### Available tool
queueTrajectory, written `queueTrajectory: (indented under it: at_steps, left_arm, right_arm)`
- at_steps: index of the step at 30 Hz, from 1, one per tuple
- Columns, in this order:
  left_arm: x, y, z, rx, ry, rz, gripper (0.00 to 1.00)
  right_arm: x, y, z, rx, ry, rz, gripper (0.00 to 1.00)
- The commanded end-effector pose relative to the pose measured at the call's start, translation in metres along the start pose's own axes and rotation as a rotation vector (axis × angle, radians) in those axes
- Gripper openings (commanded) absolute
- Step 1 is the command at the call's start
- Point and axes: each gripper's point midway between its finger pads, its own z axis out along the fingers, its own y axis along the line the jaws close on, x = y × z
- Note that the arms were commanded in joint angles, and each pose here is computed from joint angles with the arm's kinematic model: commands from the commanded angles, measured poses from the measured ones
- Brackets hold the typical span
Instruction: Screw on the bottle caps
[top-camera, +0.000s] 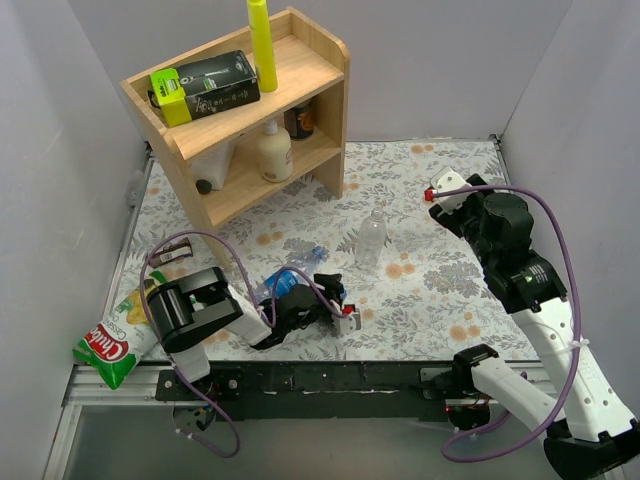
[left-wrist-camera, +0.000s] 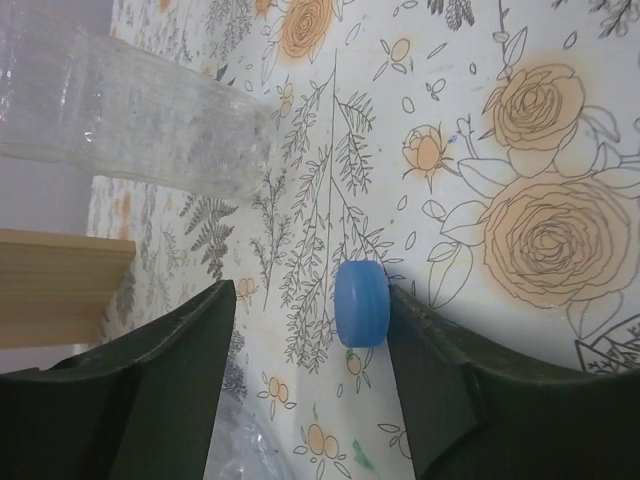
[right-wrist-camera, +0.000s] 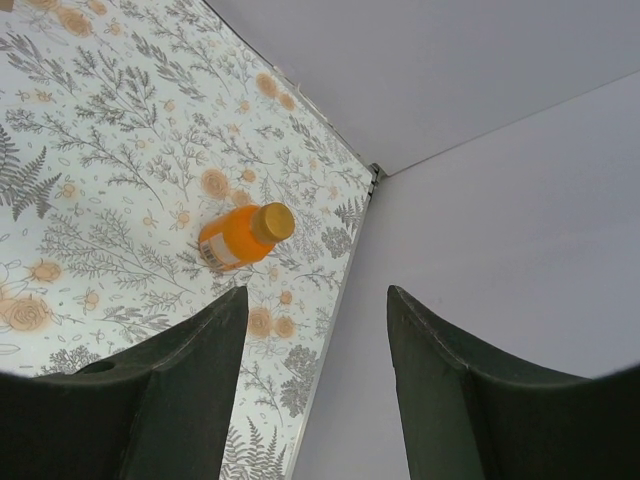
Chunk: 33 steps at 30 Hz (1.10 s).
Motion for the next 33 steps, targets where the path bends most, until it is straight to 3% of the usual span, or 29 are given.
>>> queueTrajectory:
  at_steps: [1, 11, 15, 16, 17, 19, 20, 24, 28, 33]
  left_arm:
    - [0.007, -0.051, -0.014, 0.215, 0.06, -0.163, 0.66]
    - [-0.013, -0.073, -0.034, 0.385, 0.161, -0.524, 0.74]
    - [-0.04, -0.033, -0.049, 0.312, 0.086, -0.617, 0.78]
    - [-0.039, -0.026, -0.054, 0.295, 0.11, -0.626, 0.81]
    - [-0.048, 0.007, -0.056, 0.195, 0.095, -0.633, 0.92]
    - [-0.032, 0.02, -0.07, 0.18, 0.206, -0.665, 0.96]
    - [-0.042, 0.051, -0.072, 0.14, 0.195, -0.676, 0.98]
    - [-0.002, 0.085, -0.102, 0.164, 0.417, -0.733, 0.98]
    - [0.037, 0.074, -0.139, 0.239, 0.658, -0.775, 0.98]
    - [0.064, 0.068, -0.154, 0.255, 0.801, -0.913, 0.98]
  right_arm:
    - [-0.006, -0.007, -0.002, 0.031, -0.034, 0.028, 0.64]
    - [-0.008, -0.019, -0.008, 0.052, -0.032, 0.034, 0.64]
    - [-0.015, -0.023, -0.009, 0.049, -0.04, 0.041, 0.64]
    - [-0.017, -0.023, -0.009, 0.044, -0.049, 0.052, 0.64]
    - [-0.019, -0.021, -0.006, 0.032, -0.047, 0.055, 0.64]
    - [-0.03, -0.022, -0.005, 0.009, -0.08, 0.07, 0.64]
    - [-0.031, -0.017, 0.001, -0.018, -0.073, 0.09, 0.64]
    - [-0.058, -0.007, 0.011, -0.125, -0.124, 0.157, 0.65]
    - [-0.085, -0.011, 0.016, -0.159, -0.206, 0.183, 0.7]
    - [-0.106, -0.007, 0.034, -0.217, -0.241, 0.23, 0.71]
